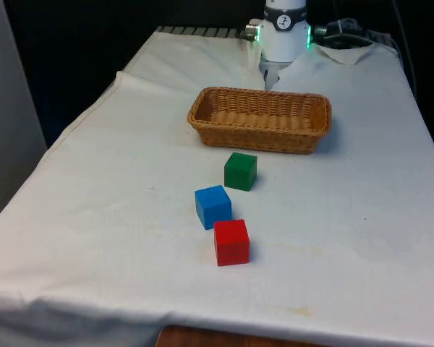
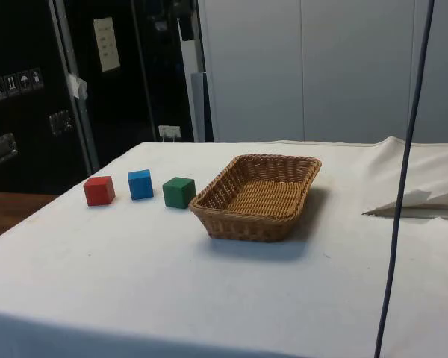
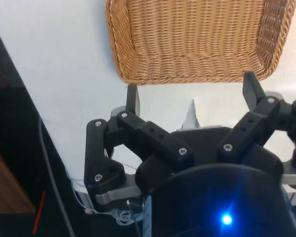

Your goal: Pick up exactly two blocks and place them into the basket.

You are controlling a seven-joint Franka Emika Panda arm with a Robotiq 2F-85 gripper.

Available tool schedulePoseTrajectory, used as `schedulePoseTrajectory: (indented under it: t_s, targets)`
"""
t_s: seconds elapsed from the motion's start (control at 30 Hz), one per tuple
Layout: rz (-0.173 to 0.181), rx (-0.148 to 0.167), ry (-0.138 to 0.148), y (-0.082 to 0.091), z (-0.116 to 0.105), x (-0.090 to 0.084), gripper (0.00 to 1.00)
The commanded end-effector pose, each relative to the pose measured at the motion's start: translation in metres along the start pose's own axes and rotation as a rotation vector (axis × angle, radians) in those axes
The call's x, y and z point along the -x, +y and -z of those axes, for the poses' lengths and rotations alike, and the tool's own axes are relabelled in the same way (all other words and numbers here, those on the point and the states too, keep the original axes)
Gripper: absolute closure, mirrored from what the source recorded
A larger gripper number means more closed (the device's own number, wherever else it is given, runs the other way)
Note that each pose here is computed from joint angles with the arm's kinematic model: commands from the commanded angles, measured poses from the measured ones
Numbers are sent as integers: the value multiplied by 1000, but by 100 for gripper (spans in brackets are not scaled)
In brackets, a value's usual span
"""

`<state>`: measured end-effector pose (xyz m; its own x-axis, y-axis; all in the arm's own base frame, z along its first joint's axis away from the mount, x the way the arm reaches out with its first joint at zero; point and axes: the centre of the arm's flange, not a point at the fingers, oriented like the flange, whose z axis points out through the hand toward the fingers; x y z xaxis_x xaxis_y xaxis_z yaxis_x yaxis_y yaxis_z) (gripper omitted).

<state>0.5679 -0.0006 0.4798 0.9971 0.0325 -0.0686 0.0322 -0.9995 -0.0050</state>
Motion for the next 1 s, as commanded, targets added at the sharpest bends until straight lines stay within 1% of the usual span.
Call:
schedulePoseTrajectory:
  t_s: [0.0,0.07,0.1,0.2,0.3,0.33,0.37,0.4,0.47,0.5,0.63,0.67,0.7,0.87,0.93,0.97]
  targets:
    - [3,4,4,0,-7,-3,0]
    - [4,8,8,0,-13,-8,0]
    - [4,6,2,0,-9,-4,0]
    - [8,19,28,0,-23,-17,0]
    - [11,28,47,0,-28,-23,0]
    - [12,31,53,0,-30,-25,0]
    - [10,28,47,0,-30,-24,0]
    - [14,35,66,0,-32,-27,0]
    - [15,38,71,0,-34,-28,0]
    - [13,41,80,1,-38,-30,0]
    - [11,48,98,3,-47,-32,0]
    - [13,44,87,2,-48,-32,0]
    - [12,51,106,3,-53,-33,0]
    - [12,52,120,3,-68,-34,0]
    - [13,52,129,2,-77,-35,0]
    - [13,52,116,3,-71,-34,0]
